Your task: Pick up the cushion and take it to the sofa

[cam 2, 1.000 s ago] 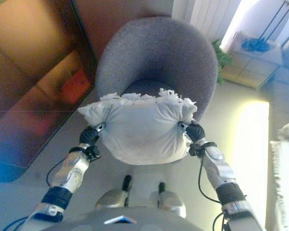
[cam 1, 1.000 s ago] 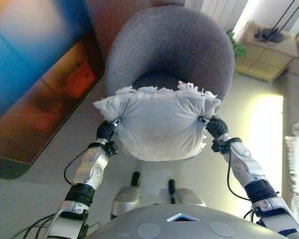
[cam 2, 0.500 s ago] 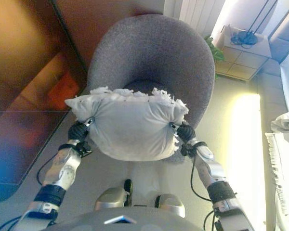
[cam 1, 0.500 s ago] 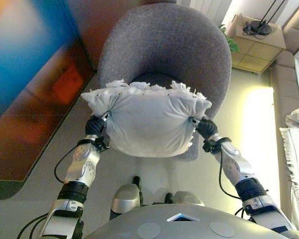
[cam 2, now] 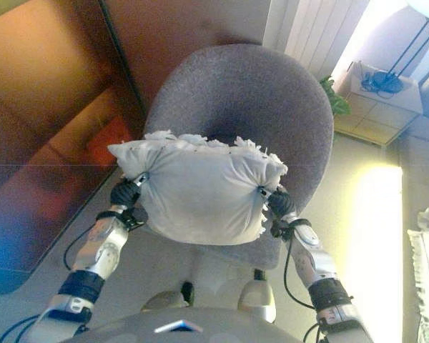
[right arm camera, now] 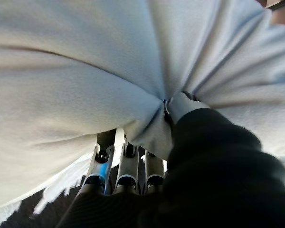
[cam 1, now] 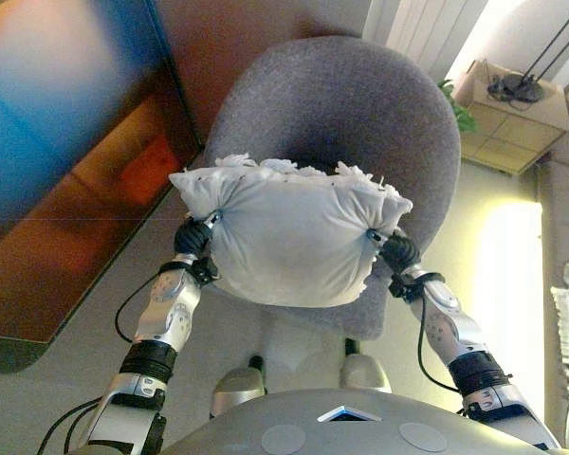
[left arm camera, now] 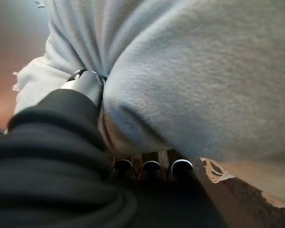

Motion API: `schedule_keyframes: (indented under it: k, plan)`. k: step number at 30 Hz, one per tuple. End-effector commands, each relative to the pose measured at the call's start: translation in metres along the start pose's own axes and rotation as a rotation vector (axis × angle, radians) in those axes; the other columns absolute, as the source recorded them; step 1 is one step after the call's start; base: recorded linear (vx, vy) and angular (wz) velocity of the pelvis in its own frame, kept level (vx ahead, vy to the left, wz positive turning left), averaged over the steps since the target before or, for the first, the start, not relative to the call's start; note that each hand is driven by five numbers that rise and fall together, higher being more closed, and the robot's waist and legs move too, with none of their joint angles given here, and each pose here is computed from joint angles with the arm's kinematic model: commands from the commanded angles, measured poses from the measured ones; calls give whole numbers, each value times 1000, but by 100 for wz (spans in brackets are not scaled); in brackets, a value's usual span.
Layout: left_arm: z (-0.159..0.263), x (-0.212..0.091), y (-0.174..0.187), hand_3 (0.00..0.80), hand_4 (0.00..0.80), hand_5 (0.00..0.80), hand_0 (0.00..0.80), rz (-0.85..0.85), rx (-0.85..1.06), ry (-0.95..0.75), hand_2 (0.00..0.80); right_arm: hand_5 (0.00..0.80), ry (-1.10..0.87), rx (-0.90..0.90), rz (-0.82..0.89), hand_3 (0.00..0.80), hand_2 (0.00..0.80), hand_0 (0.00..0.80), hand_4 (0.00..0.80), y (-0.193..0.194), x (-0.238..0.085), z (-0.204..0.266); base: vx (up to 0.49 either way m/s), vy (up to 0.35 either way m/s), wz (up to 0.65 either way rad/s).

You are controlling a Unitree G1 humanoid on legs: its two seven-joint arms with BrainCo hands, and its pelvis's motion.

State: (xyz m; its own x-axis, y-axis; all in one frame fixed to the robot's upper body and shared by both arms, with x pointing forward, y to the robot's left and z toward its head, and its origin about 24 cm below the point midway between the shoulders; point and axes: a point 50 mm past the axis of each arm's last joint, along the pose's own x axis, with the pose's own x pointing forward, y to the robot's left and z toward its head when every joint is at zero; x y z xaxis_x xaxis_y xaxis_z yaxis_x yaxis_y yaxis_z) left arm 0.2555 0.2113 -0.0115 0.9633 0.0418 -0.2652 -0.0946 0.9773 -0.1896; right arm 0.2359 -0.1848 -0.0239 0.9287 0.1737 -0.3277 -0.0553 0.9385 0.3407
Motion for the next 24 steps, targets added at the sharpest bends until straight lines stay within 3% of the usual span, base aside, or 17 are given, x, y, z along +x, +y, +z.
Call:
schedule_keyframes:
  k: [1,15,24]
  plan:
    - [47,19,-47,800,800,800,800,-146,7,-185,800,800,-349,74,65,800,800,800,800,16,18,82,180,-90,82]
    - [45,18,-38,800,800,800,800,-120,3,-122,800,800,-359,43,46,800,800,800,800,19,29,113,188,-100,20]
    - [58,35,-68,800,800,800,800,-186,31,-124,800,800,-389,19,42,800,800,800,800,22,35,132,21,-104,39]
